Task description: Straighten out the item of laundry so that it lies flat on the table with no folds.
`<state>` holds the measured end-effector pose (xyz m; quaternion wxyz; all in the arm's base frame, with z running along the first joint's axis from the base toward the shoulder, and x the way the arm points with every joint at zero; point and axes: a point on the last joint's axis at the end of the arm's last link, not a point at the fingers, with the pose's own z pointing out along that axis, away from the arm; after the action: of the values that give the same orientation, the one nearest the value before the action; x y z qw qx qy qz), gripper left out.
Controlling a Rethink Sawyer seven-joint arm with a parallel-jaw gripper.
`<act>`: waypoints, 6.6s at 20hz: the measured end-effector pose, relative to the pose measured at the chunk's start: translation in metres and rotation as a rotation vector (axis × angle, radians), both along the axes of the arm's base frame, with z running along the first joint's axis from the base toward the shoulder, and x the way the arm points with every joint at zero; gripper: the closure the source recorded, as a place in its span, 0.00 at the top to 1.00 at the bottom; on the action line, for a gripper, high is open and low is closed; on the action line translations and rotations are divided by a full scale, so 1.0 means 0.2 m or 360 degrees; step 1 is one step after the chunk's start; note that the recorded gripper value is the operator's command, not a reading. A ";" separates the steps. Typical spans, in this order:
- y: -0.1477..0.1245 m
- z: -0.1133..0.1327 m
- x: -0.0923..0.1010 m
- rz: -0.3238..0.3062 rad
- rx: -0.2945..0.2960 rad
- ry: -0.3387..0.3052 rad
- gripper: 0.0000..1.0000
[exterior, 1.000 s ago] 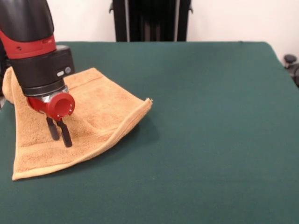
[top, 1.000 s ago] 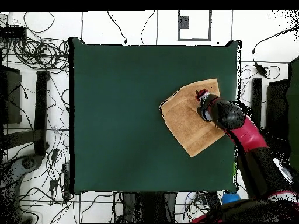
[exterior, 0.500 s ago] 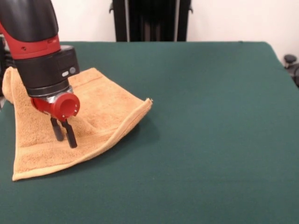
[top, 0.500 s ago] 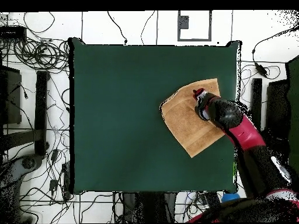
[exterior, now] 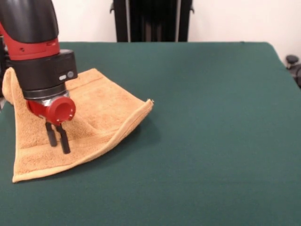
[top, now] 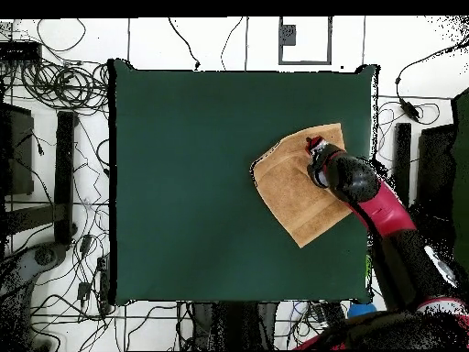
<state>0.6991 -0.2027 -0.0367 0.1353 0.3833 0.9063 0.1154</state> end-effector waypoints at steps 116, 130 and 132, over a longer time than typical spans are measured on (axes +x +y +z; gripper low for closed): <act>0.18 0.46 0.02 -0.0020 -0.0031 -0.0016 1.00; 0.59 0.45 -0.02 0.0155 0.0059 0.0203 1.00; 0.63 0.44 -0.02 0.0169 0.0060 0.0212 1.00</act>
<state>0.6941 -0.0760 0.0506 0.0611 0.3441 0.9300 0.1136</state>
